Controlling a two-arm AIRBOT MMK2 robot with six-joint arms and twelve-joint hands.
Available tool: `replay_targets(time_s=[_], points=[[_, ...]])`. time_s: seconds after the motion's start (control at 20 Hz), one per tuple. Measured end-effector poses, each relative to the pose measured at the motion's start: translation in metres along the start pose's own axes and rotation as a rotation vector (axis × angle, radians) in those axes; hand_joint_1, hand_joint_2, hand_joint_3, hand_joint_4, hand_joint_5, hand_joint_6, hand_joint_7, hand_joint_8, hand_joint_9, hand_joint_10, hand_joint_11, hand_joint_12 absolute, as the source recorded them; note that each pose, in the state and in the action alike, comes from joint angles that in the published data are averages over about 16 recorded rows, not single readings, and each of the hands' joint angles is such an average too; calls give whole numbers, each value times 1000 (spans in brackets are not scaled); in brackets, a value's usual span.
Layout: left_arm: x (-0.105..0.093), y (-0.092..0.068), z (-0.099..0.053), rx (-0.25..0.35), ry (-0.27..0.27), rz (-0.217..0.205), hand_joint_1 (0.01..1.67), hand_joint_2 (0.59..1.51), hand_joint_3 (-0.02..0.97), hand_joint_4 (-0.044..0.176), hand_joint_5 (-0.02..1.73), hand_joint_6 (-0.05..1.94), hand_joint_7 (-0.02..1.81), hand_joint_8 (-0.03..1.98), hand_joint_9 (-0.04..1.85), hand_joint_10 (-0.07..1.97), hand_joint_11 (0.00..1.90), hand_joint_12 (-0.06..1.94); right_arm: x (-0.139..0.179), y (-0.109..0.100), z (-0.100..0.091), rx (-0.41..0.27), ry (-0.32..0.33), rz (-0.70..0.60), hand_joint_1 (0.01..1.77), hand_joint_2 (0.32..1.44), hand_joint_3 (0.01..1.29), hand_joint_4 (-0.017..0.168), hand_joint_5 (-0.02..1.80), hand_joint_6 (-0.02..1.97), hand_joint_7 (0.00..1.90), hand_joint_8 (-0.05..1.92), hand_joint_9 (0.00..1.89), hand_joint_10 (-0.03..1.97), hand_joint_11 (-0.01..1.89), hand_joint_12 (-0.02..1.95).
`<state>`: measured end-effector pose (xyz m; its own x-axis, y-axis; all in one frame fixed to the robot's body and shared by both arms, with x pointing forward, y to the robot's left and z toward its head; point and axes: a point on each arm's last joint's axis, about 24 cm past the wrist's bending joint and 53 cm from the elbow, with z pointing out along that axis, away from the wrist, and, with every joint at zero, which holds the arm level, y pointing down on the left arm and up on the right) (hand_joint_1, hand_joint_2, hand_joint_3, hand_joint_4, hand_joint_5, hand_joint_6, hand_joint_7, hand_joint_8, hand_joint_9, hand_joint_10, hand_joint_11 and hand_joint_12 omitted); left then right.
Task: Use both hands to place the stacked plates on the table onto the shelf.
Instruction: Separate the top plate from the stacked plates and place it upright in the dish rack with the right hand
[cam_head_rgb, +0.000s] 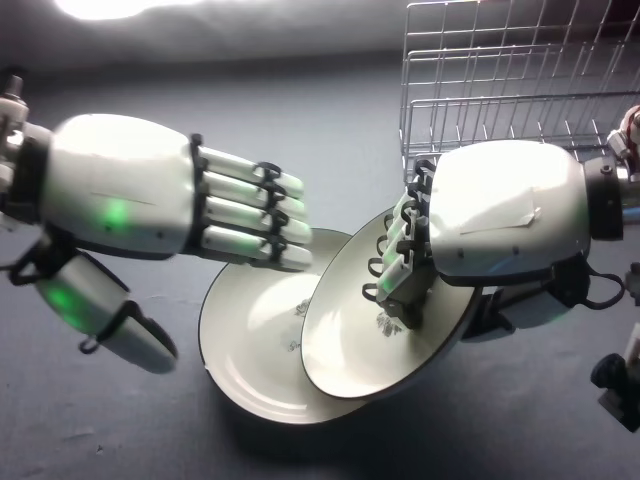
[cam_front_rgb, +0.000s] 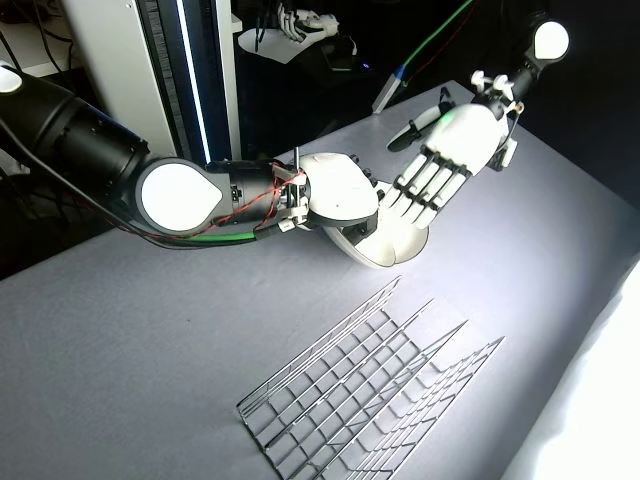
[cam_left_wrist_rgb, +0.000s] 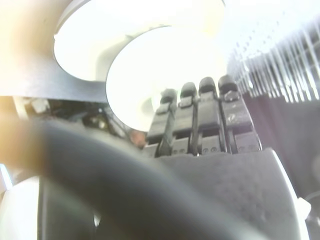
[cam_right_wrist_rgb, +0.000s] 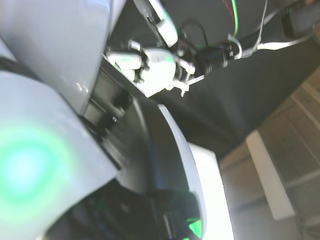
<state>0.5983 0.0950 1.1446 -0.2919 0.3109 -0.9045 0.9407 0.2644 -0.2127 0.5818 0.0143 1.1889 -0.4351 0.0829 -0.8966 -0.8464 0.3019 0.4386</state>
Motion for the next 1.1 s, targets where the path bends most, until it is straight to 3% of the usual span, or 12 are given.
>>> replay_targets(time_s=[0.35, 0.8, 1.1], points=[[-11, 21, -43, -104, -26, 18, 15, 1124, 20, -2, 16, 13, 17, 10, 21, 3, 15, 0, -32, 16, 4, -14, -64, 1, 1315, 974, 12, -2, 915, 925, 990, 804, 937, 1050, 889, 1193], [-4, 55, -101, -237, -3, 28, 15, 1125, 19, -2, 18, 13, 14, 10, 19, 3, 15, -1, -85, 31, 5, -24, -186, 68, 1355, 989, 12, -2, 931, 1030, 1017, 907, 922, 1110, 874, 1190], [6, 69, -130, -288, 29, 27, 15, 1125, 20, -2, 19, 12, 12, 10, 19, 3, 15, -1, -123, 26, 1, 13, -288, 194, 1356, 990, 13, -2, 924, 1056, 1017, 909, 908, 1128, 864, 1189]])
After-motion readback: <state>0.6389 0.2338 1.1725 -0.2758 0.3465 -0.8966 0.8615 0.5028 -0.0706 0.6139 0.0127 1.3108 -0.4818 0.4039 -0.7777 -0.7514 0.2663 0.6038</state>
